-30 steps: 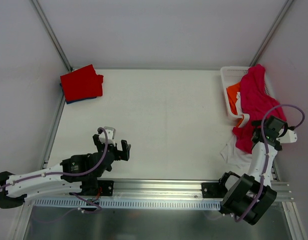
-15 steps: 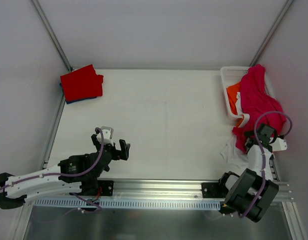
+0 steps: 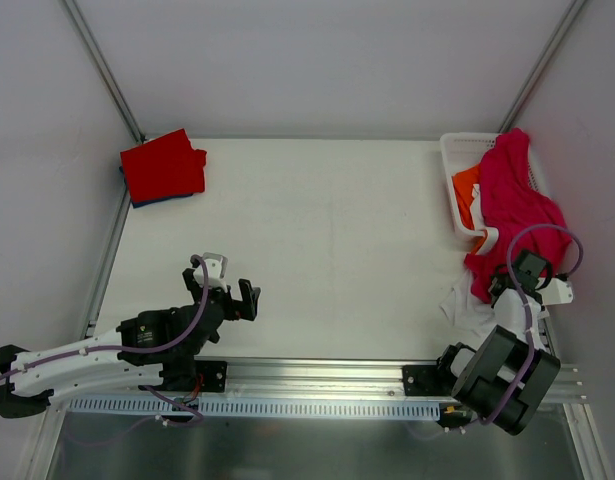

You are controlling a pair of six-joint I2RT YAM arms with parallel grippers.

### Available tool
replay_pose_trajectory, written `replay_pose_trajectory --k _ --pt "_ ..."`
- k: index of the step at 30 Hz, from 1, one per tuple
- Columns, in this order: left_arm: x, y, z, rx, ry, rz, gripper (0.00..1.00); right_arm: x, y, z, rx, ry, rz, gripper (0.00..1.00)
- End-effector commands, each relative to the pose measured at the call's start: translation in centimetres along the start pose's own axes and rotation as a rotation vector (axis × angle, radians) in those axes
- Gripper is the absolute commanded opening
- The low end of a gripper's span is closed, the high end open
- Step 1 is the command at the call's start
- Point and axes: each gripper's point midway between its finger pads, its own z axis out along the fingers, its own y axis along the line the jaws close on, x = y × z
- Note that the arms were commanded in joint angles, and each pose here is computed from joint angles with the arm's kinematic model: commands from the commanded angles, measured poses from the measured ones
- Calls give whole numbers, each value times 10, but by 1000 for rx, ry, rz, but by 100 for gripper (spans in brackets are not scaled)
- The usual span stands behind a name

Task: Fold and stack the t-shirts
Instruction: Grab the tshirt from the pile

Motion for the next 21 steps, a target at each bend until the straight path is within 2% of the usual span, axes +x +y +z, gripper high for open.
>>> replay_pose_trajectory --k 1,2,3,5,7,11,21 --pt "-12 -2 -3 1 -23 -22 99 -5 4 4 -18 -19 21 44" --pt "-12 -1 -2 -1 -22 -20 99 -5 4 4 -18 -19 21 36" --pt "-12 -1 -2 -3 -22 -21 99 -6 5 4 -20 -18 20 20" --pt "-12 -2 -2 -5 -20 -17 99 -5 5 4 -25 -15 19 10" --pt "-12 -2 -2 -6 -18 -13 99 -5 7 2 -34 -14 19 4" --pt "-11 -2 -1 -8 -15 -10 99 -6 14 -5 -79 -7 8 0" --pt "-11 -2 -2 -3 -17 -16 99 -24 17 -36 -115 -54 38 1"
